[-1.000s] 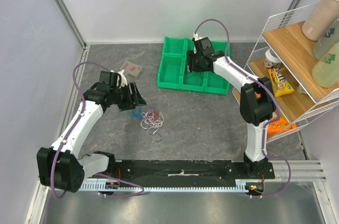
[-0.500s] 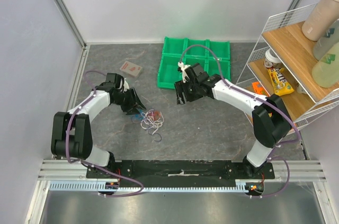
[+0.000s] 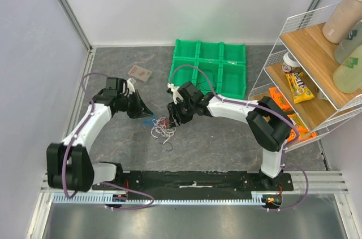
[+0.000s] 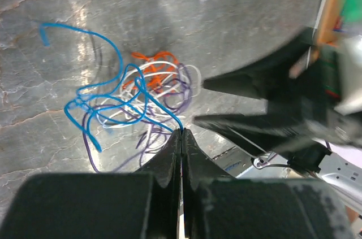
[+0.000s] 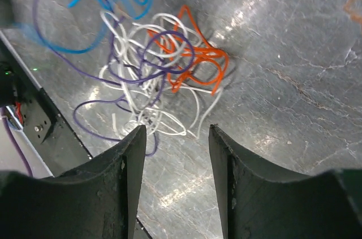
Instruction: Untangle the cables
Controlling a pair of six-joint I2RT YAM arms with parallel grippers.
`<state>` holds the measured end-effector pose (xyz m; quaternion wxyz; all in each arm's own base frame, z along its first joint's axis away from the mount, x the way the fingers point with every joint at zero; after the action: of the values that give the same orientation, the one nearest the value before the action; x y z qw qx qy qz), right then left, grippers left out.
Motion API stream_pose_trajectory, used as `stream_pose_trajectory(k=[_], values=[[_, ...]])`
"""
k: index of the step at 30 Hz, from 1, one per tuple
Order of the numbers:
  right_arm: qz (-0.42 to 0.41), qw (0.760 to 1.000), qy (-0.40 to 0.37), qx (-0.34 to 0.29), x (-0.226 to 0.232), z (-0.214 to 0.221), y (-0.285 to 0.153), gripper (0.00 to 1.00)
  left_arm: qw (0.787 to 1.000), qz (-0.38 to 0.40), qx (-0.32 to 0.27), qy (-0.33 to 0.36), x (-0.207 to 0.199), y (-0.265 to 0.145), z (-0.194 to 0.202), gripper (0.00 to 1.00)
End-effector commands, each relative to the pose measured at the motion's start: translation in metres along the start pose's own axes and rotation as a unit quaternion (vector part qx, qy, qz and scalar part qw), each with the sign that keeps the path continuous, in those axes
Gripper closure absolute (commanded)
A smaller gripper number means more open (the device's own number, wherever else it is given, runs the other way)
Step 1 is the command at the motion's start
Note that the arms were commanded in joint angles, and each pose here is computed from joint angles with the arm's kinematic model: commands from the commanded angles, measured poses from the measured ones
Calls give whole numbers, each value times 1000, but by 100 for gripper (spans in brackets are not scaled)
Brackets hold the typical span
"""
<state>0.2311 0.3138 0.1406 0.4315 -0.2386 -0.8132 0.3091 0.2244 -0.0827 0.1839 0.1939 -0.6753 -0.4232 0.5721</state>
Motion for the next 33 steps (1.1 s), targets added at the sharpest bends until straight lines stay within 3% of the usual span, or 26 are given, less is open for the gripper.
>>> stream_pose_trajectory(k=[1, 6, 11, 15, 19, 22, 24, 28, 30, 33], values=[[0, 1000, 11, -4, -1, 3, 14, 44, 998, 29, -39, 33, -17, -28, 7, 98], [63, 998, 11, -16, -14, 1, 22, 54, 995, 48, -78, 41, -38, -55, 3, 98], [94, 995, 12, -19, -19, 2, 22, 98, 983, -18, -169, 66, -69, -112, -16, 98], [155, 987, 9, -41, -26, 7, 4, 100, 955, -12, -277, 106, -118, -184, -33, 98], [182, 983, -15, -36, -32, 14, -7, 100, 904, 35, -398, 154, -170, -262, -38, 98], [189, 981, -33, -37, -29, 11, -16, 100, 871, 82, -448, 186, -195, -296, -36, 98], [174, 983, -51, -38, -21, 4, -26, 92, 864, 116, -452, 189, -205, -302, -37, 98], [165, 977, -93, -98, 8, -26, -73, 32, 877, 162, -411, 188, -210, -289, -45, 98], [151, 972, -120, -137, 24, -44, -103, 19, 886, 191, -379, 188, -210, -277, -49, 98], [117, 962, -163, -185, 49, -64, -143, 14, 902, 244, -314, 171, -206, -251, -55, 98]])
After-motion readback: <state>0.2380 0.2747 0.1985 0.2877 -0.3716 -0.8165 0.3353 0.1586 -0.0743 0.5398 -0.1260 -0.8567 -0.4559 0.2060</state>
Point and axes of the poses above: each gripper's point midway between its finger pads, its own y axis out along the fingers, its own x axis along the line the jaws close on, z = x × y, the point moved 10 cm from there along -y, back along the fingers, and after that the axes turned 7 degrees about y, right-handed, at the moved point
